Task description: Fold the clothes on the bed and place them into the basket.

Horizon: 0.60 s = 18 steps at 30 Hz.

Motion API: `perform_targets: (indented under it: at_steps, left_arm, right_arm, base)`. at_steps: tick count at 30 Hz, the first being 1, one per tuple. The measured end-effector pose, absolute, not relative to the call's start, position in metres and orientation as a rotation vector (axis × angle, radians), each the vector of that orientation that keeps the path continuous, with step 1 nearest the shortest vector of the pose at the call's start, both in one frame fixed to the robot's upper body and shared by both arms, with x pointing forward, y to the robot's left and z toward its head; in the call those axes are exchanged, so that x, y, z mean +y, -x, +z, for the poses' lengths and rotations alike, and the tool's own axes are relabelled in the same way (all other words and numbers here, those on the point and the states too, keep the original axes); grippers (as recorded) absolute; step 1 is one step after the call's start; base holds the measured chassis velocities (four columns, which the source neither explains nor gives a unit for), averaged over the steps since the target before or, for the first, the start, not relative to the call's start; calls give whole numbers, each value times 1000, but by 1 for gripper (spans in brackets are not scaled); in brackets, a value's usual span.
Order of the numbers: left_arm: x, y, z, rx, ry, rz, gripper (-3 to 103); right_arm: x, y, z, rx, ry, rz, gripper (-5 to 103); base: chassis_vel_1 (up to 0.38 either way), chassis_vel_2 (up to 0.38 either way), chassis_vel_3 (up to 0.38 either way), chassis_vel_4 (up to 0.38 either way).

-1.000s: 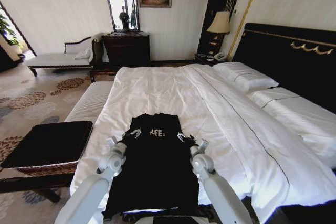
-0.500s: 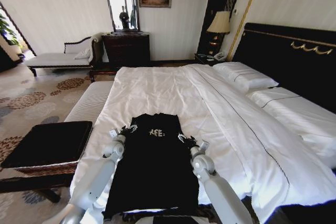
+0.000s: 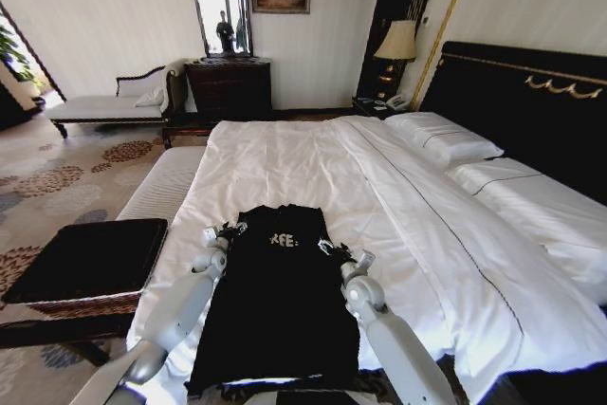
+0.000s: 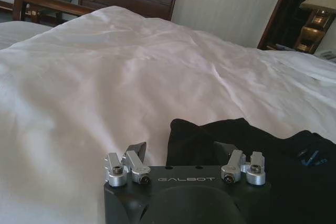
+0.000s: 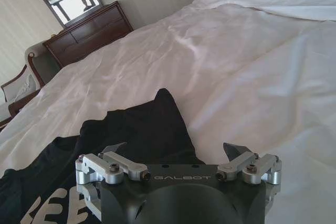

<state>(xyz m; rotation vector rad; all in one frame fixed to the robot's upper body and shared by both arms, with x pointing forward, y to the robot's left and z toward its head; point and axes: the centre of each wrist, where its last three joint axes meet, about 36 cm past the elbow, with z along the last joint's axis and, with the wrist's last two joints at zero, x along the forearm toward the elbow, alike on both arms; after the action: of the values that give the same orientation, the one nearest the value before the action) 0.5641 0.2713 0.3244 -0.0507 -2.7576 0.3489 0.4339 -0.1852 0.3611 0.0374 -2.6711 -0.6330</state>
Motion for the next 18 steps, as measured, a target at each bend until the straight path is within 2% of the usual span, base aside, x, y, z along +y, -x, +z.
perform_targets:
  at_steps: [11,12,13,14,18]
  left_arm:
    - [271,-573,320,-2745,48,344,71]
    - [270,-572,320,-2741,58,342,68]
    - [267,-569,316,-2728,72,339,84]
    - [267,-568,315,-2724,78,338,89]
    - [265,-569,312,-2721,93,334,92]
  right_arm:
    - [-185,-437,364,-2672,-42,-645,100]
    - [-184,-438,364,-2671,-44,-646,100]
    - [-184,-439,364,-2671,-44,-647,100]
    - [-184,-440,364,-2670,-43,-647,100]
    - [-185,-440,363,-2668,-37,-646,100]
  base:
    - [0,0,0,0]
    - [0,0,0,0]
    - [0,0,0,0]
    - [0,0,0,0]
    - [0,0,0,0]
